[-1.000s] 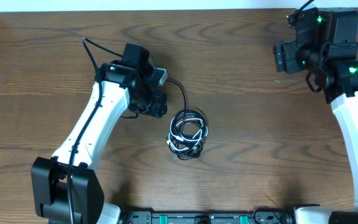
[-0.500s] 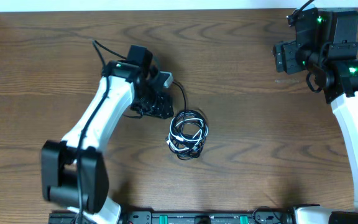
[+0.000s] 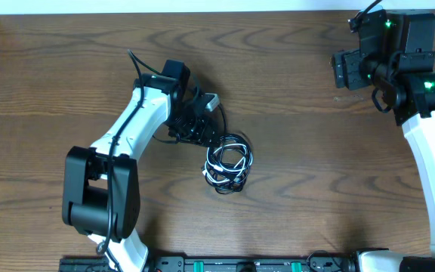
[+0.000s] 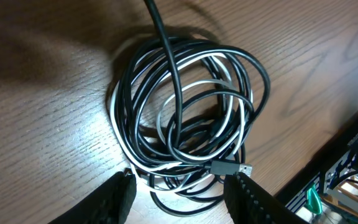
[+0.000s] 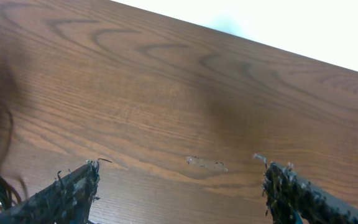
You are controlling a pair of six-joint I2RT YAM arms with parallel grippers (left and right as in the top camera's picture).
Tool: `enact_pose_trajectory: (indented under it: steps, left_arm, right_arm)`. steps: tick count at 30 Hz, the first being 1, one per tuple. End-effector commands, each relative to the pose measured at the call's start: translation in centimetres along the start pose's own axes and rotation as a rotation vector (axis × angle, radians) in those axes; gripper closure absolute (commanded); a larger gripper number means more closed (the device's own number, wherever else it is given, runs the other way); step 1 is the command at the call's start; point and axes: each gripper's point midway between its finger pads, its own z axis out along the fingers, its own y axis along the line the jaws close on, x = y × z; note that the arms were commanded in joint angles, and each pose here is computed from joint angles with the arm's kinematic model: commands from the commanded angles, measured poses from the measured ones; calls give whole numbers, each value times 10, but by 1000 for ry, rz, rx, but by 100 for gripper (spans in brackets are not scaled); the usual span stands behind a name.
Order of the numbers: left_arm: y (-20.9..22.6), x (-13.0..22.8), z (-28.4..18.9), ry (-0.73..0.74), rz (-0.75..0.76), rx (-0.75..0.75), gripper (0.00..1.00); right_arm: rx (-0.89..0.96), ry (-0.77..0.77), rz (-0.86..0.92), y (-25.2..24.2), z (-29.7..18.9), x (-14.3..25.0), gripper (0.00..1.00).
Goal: Untangle cables
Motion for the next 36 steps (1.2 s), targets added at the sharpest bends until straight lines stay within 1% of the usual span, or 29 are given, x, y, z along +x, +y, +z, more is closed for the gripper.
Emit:
enact_pose_trajectory:
  steps: [1, 5, 16, 20, 24, 29, 31, 36]
  left_arm:
    - [8, 4, 13, 43, -13, 9, 48]
    - [16, 6, 21, 67, -29, -7, 48]
    - [18, 4, 22, 60, -25, -10, 48]
    - [24, 2, 22, 56, -37, -48, 48]
    - [26, 2, 26, 62, -39, -47, 49]
    - [33, 8, 42, 112, -71, -30, 48]
    - [31, 8, 48, 117, -79, 4, 49]
    - [30, 7, 51, 118, -71, 3, 49]
  right_arm:
    - [-10, -8, 9, 2, -3, -3, 17]
    - [-10, -7, 9, 2, -3, -3, 17]
    - [-10, -9, 9, 2, -3, -3, 16]
    - [-10, -8, 9, 2, -3, -3, 16]
    - [-11, -7, 6, 2, -3, -3, 16]
    - [-11, -7, 1, 2, -3, -3, 16]
    - [-11, -7, 1, 2, -3, -3, 16]
    - [-11, -8, -3, 2, -3, -3, 16]
